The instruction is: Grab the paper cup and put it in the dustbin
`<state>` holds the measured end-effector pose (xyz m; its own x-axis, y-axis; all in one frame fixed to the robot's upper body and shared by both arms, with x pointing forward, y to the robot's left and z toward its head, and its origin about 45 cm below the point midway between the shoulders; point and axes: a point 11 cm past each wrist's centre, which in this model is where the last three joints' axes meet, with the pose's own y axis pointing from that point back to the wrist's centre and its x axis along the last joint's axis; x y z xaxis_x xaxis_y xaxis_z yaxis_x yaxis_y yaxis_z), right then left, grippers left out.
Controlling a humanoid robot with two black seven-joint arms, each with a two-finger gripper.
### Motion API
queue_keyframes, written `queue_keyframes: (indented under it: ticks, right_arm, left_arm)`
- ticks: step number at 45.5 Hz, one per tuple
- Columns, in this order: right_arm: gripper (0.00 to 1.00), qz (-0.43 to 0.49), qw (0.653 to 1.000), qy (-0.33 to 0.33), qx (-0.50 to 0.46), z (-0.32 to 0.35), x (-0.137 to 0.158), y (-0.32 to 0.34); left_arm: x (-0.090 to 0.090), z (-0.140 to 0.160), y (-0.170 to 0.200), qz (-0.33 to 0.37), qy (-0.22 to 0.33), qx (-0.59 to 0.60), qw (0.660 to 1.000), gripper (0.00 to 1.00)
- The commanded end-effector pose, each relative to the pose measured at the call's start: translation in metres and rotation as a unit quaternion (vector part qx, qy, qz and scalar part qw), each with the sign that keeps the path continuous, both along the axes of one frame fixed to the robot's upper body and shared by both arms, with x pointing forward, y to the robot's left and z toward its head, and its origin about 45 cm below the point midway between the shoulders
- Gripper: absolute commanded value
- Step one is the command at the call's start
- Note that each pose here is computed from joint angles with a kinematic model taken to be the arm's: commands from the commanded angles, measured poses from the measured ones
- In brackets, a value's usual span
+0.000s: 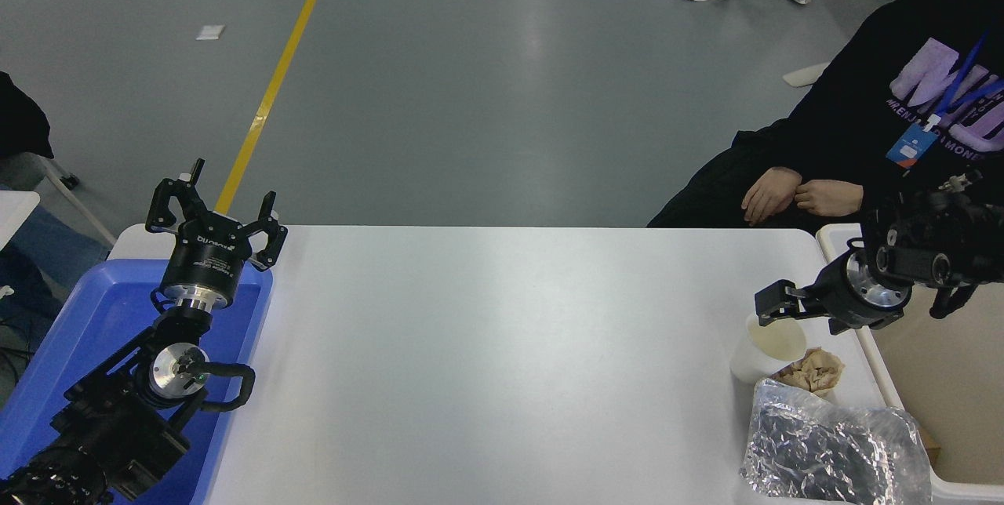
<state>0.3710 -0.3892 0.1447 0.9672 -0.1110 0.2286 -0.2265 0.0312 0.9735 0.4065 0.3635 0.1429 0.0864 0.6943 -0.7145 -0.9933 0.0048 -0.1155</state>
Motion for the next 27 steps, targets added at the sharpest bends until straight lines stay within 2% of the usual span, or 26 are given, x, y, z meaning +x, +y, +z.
queue_keyframes:
  ticks: [1, 16, 27]
  right_arm:
    - [1.0, -0.001, 1.0, -0.004, -0.004, -0.0107, -0.0055, -0.0037]
    - [1.0, -0.007, 1.0, -0.021, -0.002, -0.019, -0.0081, -0.0053]
    - [0.84, -0.009, 1.0, -0.022, -0.002, -0.0185, -0.0081, -0.0066]
  left_arm:
    - [0.0, 0.0, 0.0, 0.0, 0.0, 0.0, 1.0, 0.98]
    - [0.0, 0.0, 0.0, 0.0, 0.0, 0.0, 1.0, 0.98]
    - [0.0, 0.0, 0.0, 0.0, 0.0, 0.0, 1.0, 0.98]
